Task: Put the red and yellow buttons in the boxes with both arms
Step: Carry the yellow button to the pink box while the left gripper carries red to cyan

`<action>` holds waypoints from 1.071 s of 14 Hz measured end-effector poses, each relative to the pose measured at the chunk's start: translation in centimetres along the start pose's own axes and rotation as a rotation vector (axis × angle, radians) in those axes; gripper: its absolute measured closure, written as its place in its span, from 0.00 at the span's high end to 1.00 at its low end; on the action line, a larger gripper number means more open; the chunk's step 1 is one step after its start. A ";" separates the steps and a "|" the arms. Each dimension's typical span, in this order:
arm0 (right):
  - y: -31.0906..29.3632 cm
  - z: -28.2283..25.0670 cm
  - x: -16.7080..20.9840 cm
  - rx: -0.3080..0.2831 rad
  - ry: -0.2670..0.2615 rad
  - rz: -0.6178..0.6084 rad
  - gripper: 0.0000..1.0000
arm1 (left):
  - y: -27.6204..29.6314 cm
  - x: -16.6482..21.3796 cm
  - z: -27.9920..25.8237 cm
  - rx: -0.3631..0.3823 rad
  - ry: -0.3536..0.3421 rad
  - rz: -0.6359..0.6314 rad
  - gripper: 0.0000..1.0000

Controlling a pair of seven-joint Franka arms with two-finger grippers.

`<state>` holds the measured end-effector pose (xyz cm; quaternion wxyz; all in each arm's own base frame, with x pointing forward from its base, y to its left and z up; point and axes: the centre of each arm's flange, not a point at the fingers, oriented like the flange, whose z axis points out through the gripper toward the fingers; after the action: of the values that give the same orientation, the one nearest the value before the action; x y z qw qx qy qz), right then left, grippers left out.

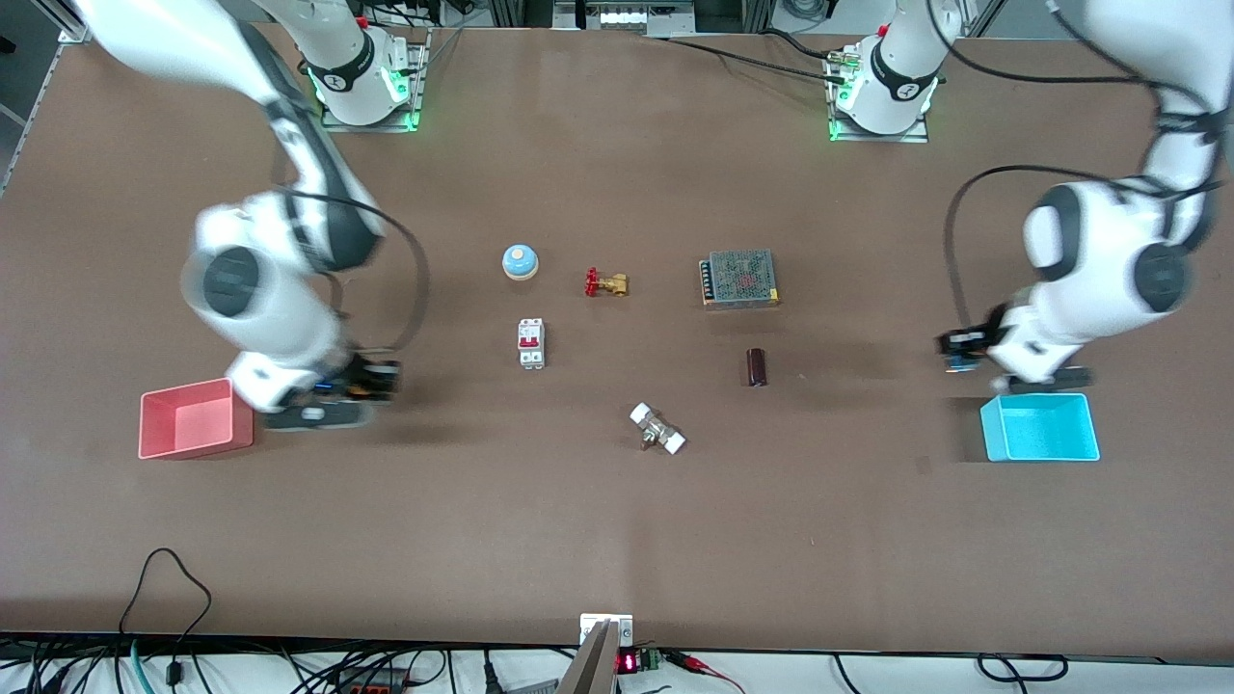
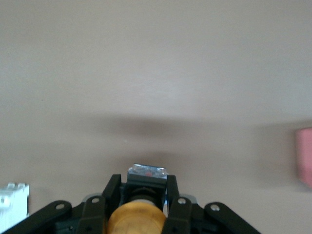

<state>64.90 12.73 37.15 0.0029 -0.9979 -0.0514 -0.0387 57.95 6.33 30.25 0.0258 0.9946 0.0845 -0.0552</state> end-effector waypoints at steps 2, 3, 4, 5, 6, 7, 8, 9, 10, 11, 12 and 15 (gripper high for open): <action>6.7 -4.6 -0.7 0.038 -0.003 -0.060 0.42 | -2.4 1.1 -1.2 -0.001 0.000 -0.012 0.42; 10.2 -5.7 -1.1 0.034 0.002 -0.091 0.42 | -3.2 1.8 -1.5 -0.003 0.001 -0.011 0.42; 13.8 -6.1 -1.5 0.025 0.005 -0.120 0.42 | -4.0 2.7 -1.6 -0.004 0.002 -0.012 0.42; 16.9 -5.7 -1.9 0.018 -0.001 -0.150 0.42 | -4.9 3.8 -1.7 -0.005 0.005 -0.006 0.42; 19.5 -4.9 -2.3 0.015 -0.012 -0.177 0.42 | -5.9 4.8 -1.8 -0.006 0.006 0.004 0.42; 21.5 -3.7 -2.6 0.014 -0.022 -0.202 0.42 | -6.8 5.8 -1.8 -0.008 0.002 0.014 0.42; 23.0 -2.5 -2.5 0.015 -0.026 -0.229 0.42 | -7.6 6.6 -1.8 -0.011 -0.011 0.015 0.42; 24.2 -1.1 -2.2 0.013 -0.020 -0.256 0.42 | -8.2 7.3 -1.7 -0.014 -0.029 0.018 0.42; 25.2 0.4 -1.8 0.008 -0.004 -0.277 0.42 | -8.6 8.0 -1.2 -0.016 -0.044 0.018 0.42; 25.9 2.1 -1.4 0.002 0.011 -0.290 0.42 | -8.8 8.7 -0.5 -0.017 -0.051 0.021 0.42; 26.5 3.7 -1.2 -0.004 0.024 -0.298 0.42 | -9.1 9.3 0.3 -0.018 -0.057 0.029 0.42; 27.2 7.5 -0.6 -0.017 0.057 -0.307 0.42 | -9.6 10.8 3.4 -0.021 -0.081 0.059 0.42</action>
<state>67.65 -14.34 29.57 -0.0102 -0.9768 -0.2030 -0.0673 66.51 17.37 25.20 0.0414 0.9932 0.0547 -0.0939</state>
